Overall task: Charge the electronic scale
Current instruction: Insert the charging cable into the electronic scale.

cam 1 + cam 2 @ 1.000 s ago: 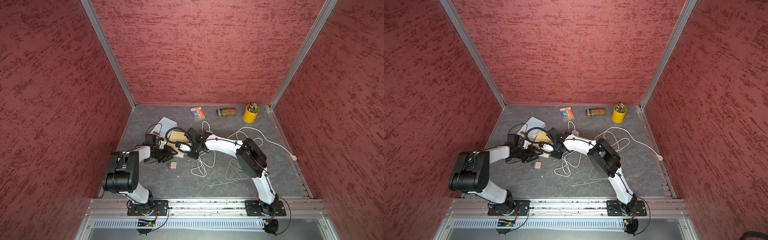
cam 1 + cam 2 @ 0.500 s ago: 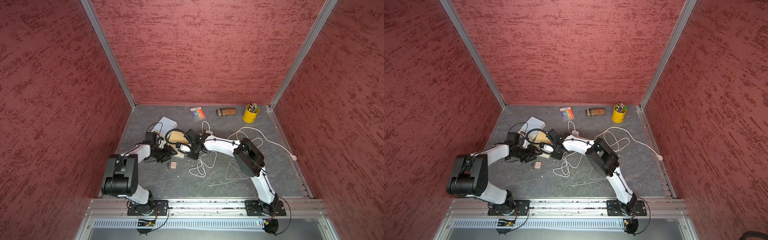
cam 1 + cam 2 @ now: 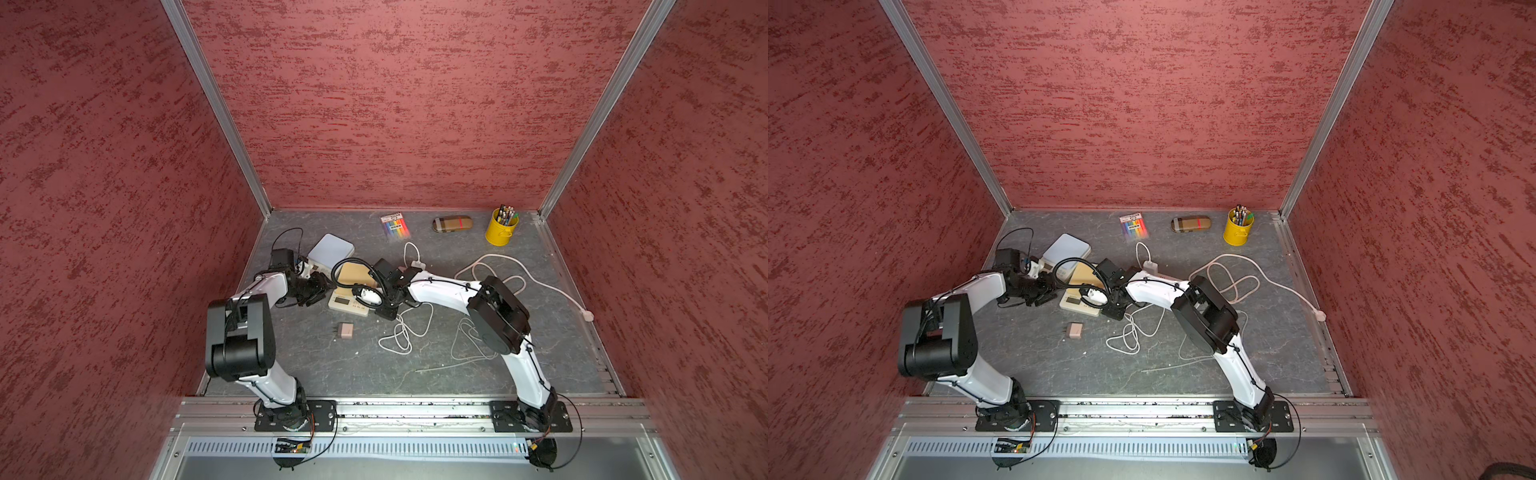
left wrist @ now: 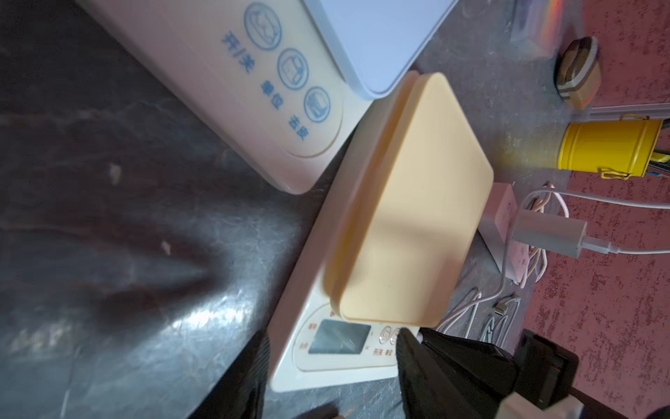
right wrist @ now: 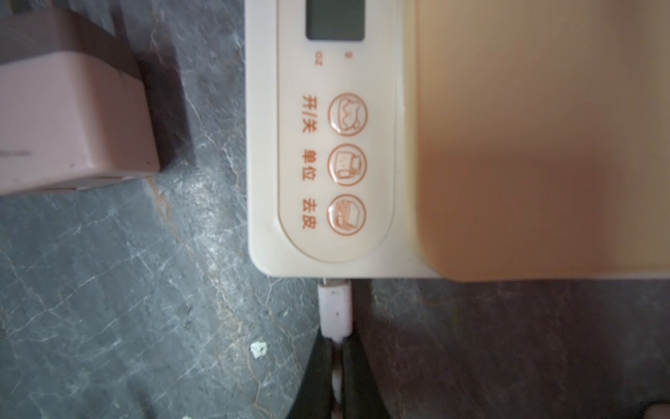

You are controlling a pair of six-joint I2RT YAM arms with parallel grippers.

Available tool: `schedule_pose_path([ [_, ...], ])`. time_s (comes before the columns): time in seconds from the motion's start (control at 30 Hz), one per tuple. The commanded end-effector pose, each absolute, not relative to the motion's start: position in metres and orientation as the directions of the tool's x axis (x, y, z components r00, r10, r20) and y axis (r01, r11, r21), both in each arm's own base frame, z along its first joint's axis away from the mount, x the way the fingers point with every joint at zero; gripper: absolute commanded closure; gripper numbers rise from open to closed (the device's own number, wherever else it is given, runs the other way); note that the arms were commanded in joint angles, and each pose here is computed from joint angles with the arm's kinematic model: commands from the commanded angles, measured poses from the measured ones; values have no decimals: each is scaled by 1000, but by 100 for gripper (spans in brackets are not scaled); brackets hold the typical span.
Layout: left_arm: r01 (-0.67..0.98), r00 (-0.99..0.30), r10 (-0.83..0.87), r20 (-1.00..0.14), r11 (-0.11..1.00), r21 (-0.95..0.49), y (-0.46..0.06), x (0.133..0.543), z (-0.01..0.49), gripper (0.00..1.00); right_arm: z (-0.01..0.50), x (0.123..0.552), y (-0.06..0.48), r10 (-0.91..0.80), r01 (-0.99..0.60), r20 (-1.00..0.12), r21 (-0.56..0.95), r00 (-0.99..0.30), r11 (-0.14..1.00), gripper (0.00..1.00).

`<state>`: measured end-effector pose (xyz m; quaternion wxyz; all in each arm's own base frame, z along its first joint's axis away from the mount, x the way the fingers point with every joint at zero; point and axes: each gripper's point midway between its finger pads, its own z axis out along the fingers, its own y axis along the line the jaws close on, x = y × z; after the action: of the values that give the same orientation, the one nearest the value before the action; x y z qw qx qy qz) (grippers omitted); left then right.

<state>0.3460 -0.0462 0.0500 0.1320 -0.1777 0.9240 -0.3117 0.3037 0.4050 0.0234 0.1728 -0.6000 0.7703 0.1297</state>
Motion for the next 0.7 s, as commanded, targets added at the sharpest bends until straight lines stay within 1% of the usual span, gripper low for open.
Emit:
schedule_pose_path([
  [0.0,-202,-916,-375,-144,740,-642,-60,354,47,44,12,308,404,-876,-960,-408,8,-258,280,100],
  [0.27,-205,-942,-329,-65,718,-665,-92,342,22,45,18,322,422,-863,-958,-430,12,-265,288,100],
  [0.67,-219,-951,-308,-30,737,-639,-114,328,6,50,45,352,453,-845,-952,-455,22,-281,304,100],
])
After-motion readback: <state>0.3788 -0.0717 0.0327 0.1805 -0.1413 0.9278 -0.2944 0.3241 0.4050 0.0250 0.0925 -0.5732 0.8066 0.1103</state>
